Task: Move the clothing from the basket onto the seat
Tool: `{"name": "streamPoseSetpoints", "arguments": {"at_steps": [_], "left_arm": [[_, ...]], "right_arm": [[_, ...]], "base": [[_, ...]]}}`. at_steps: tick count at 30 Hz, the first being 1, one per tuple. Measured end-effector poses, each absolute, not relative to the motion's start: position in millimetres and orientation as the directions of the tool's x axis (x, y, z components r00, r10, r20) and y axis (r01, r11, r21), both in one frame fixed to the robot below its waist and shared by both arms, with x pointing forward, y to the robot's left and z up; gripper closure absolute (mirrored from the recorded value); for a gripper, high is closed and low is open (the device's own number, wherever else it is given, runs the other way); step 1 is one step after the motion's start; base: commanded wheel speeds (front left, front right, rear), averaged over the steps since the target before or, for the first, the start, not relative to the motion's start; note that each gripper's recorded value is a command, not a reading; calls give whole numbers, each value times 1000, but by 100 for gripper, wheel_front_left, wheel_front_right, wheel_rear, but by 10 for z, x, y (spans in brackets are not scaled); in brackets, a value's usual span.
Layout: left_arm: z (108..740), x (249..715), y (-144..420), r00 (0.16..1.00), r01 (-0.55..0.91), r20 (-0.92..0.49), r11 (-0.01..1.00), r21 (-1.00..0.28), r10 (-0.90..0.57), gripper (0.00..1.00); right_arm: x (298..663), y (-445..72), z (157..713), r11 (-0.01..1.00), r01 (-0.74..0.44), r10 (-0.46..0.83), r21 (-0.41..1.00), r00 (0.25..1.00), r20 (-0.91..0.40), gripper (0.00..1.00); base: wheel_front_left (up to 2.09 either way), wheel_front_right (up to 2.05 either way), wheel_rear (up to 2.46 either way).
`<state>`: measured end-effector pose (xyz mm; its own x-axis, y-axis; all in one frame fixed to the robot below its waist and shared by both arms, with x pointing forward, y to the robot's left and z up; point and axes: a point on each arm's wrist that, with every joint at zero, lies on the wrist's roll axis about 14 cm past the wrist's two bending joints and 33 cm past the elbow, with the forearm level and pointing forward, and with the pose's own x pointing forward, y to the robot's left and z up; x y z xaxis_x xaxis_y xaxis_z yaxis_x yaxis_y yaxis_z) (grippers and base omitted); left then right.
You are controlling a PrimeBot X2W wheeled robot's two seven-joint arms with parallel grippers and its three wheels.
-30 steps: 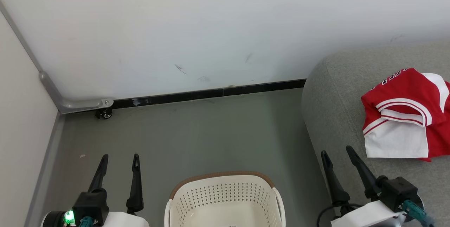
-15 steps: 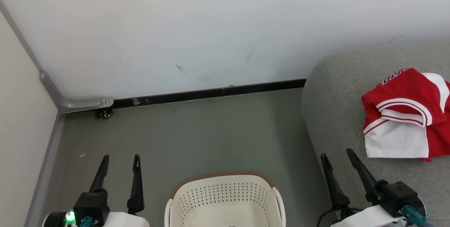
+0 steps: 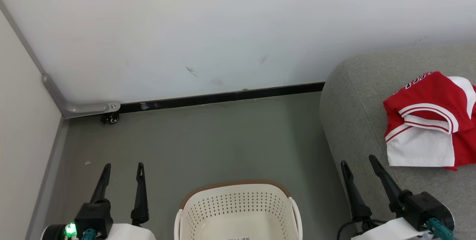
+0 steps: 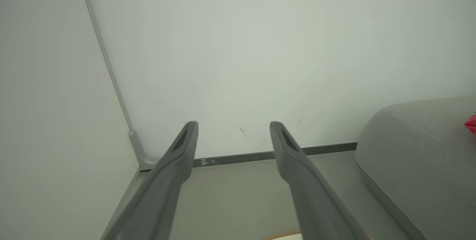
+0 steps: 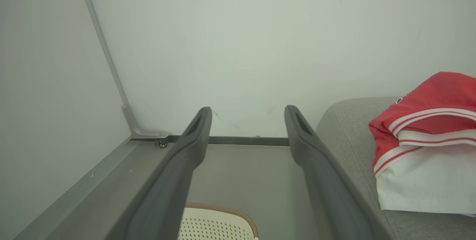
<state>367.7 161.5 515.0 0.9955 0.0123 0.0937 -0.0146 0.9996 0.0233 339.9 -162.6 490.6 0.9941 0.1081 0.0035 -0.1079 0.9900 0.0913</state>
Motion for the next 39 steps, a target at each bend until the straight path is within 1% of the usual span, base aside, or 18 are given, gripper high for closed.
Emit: {"name": "streamPoseSetpoints", "arguments": {"at_steps": [20,21,28,34,39], "left_arm": [[5054,3689,1635,998,-25,65,999,35,22,0],[5040,3686,1634,998,-25,61,999,35,22,100],[4698,3542,1614,998,-29,-50,999,18,30,100],[4607,3549,1709,993,-63,-97,997,-32,60,100],[4581,3607,1796,987,-103,-133,988,-112,88,100]], "right_arm": [[3386,-1622,4922,990,-104,105,92,994,-3,0],[3384,-1620,4909,990,-104,105,93,994,-7,100],[3248,-1592,4610,989,-97,108,114,989,-100,100],[3250,-1570,4650,982,-93,108,164,991,-84,100],[3255,-1545,4686,968,-88,107,234,992,-68,100]], "base": [[0,0,0],[0,0,0],[0,0,0],[0,0,0],[0,0,0]]}}
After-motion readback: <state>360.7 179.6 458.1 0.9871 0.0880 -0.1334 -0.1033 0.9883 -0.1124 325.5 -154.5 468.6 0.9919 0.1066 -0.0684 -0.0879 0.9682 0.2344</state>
